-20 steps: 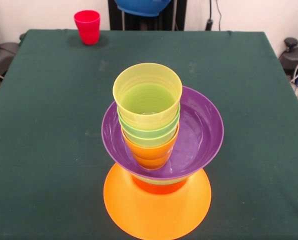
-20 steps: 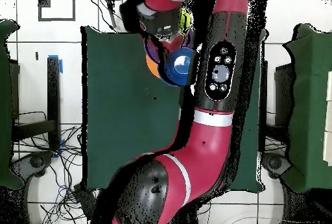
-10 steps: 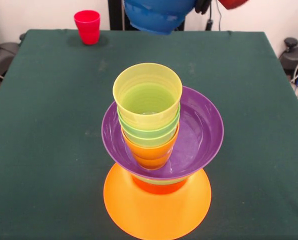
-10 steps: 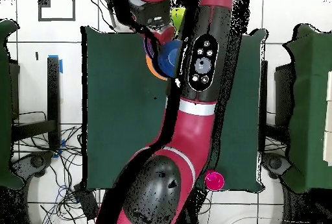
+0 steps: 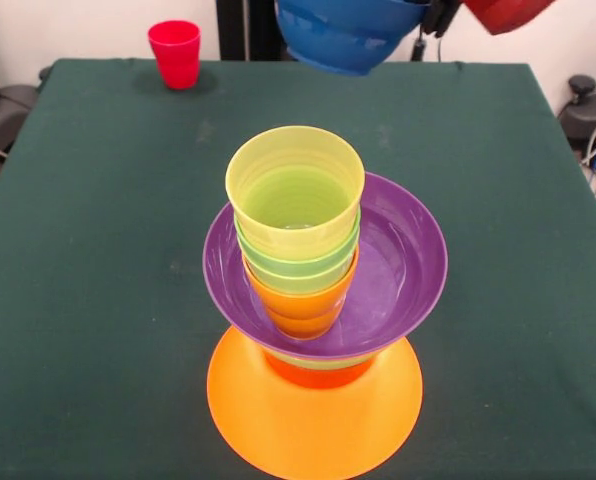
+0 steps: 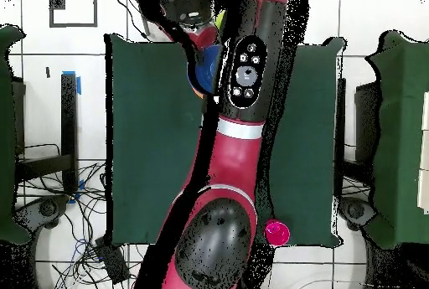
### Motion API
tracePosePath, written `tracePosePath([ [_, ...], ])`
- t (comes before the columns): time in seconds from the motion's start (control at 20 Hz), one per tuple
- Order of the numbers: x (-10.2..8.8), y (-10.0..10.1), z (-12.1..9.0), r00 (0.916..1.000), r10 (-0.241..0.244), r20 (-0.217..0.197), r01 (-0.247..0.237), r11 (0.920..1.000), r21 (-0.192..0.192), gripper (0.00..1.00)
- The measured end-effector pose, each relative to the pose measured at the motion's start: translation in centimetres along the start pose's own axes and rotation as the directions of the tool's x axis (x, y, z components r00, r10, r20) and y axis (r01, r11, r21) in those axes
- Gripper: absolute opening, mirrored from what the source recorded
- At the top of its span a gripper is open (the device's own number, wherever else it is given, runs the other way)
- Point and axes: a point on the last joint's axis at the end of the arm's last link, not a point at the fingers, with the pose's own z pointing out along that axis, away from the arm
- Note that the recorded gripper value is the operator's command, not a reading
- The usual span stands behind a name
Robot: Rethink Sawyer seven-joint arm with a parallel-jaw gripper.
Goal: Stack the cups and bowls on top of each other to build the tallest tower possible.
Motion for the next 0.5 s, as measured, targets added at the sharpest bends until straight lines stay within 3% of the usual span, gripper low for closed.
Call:
tracePosePath([
  [0.5, 1.4, 1.1, -2.6, 0.9999, 0.011, -0.004, -0.011, 0.9996, -0.026, 0.00],
])
